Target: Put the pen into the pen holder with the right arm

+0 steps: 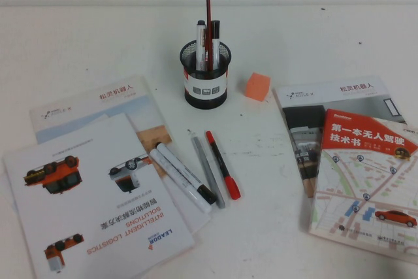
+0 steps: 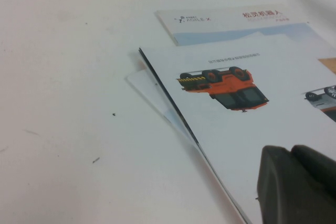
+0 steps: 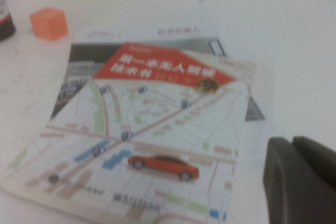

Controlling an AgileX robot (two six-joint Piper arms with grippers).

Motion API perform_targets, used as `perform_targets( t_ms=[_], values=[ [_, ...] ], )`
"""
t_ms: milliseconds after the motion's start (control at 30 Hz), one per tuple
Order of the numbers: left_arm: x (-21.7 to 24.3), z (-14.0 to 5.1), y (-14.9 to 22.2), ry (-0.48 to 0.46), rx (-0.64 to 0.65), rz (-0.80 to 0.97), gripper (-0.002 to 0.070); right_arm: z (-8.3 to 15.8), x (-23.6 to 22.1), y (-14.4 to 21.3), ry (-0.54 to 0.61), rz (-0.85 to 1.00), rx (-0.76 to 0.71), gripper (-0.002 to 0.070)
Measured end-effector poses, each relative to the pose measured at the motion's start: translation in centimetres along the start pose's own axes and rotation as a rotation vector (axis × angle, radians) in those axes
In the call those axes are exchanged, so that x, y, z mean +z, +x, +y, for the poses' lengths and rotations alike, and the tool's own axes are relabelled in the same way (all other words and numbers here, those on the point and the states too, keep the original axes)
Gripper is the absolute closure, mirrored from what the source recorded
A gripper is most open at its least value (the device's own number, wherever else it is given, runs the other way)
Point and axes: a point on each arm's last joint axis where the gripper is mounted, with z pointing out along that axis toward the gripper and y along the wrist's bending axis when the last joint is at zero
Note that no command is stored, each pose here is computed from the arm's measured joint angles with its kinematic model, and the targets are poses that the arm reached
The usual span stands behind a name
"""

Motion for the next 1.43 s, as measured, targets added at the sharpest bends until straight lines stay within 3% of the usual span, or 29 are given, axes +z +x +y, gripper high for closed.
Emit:
perform_targets(
  t_ms=[1433],
  values=[
    [0.00,0.00,0.00,0.000,0.000,0.000,0.0678,0.05,-0.08,0.54,-0.005,0.051,-0.015,0.0696]
  ],
)
